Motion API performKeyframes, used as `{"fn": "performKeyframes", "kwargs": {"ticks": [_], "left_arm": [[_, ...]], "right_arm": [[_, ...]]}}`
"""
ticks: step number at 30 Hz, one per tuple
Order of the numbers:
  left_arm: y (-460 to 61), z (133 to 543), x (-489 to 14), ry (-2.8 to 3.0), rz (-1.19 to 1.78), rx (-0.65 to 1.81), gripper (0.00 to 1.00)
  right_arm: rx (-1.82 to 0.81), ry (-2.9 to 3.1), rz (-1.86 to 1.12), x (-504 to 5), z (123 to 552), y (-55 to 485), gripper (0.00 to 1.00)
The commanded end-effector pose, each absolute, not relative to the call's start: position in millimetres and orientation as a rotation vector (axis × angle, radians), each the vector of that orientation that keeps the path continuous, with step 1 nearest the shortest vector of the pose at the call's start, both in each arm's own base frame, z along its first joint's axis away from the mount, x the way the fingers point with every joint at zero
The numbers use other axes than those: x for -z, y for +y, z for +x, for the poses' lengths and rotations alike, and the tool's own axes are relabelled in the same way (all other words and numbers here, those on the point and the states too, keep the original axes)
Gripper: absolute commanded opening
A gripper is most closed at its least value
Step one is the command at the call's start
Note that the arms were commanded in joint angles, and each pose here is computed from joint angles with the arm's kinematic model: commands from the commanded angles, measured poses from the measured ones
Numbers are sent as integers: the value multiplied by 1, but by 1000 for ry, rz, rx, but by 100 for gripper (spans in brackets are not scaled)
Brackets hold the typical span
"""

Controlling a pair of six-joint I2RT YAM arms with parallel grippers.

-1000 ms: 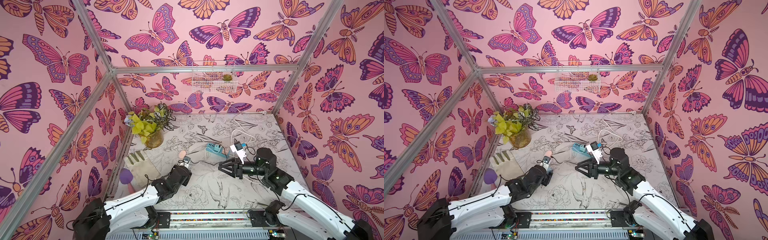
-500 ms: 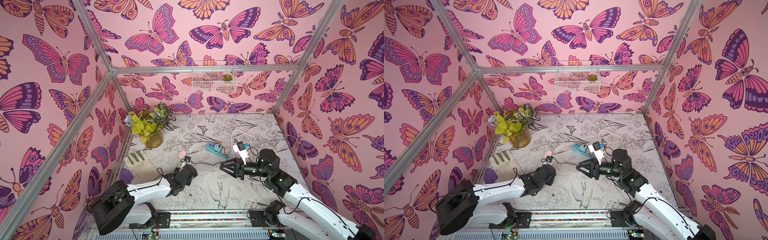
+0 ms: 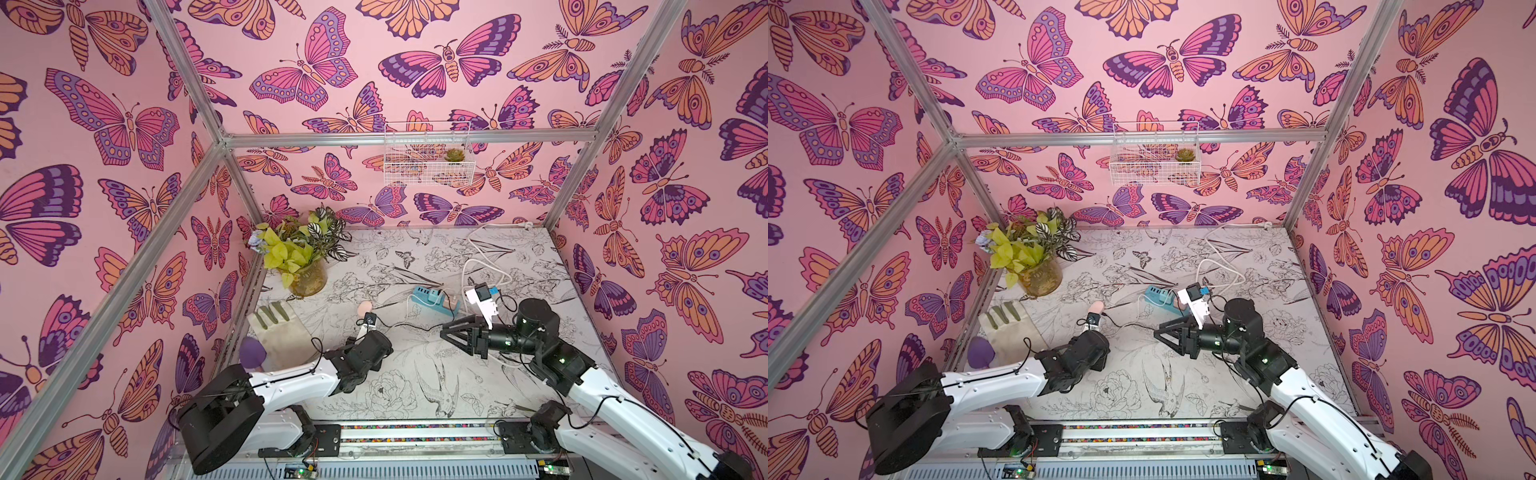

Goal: Charge the bluetooth headset
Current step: Place the bluetooth headset at the center of the board, then reset both arms

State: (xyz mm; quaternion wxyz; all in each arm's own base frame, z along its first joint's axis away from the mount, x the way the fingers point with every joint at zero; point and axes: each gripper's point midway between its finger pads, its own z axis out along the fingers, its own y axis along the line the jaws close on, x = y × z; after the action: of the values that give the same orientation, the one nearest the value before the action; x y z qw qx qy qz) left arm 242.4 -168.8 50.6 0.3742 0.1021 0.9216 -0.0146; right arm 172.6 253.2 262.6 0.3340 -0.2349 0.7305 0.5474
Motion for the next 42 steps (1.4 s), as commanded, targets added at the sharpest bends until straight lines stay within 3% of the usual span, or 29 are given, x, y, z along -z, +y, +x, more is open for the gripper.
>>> {"fn": "performKeyframes", "kwargs": {"ticks": [1,10,17,18,19,23,24,33,42], "left_arm": [[-163,238,-46,2377,256,36,75],[-165,237,-49,2380,271,48,76],[-162,243,-98,2336,158,83,79],[-159,245,-108,2328,135,83,94],[-156,246,-117,2321,117,84,100],[-138,246,-145,2325,63,120,100],[-131,246,-150,2331,33,122,100],[-65,254,-189,2309,-154,93,100],[-17,297,-191,2243,-203,-95,100]], "right_arm": [[-1409,1914,-606,-261,175,252,43],[-1391,1923,-602,-261,175,249,43],[-1217,2038,-466,-247,194,231,47],[-1192,2048,-444,-245,197,228,50],[-1158,2060,-413,-243,201,222,54],[-979,2088,-264,-234,220,192,72],[-946,2092,-218,-232,225,185,98],[-644,2215,224,-194,269,93,99],[52,2115,524,-185,291,-19,99]]}}
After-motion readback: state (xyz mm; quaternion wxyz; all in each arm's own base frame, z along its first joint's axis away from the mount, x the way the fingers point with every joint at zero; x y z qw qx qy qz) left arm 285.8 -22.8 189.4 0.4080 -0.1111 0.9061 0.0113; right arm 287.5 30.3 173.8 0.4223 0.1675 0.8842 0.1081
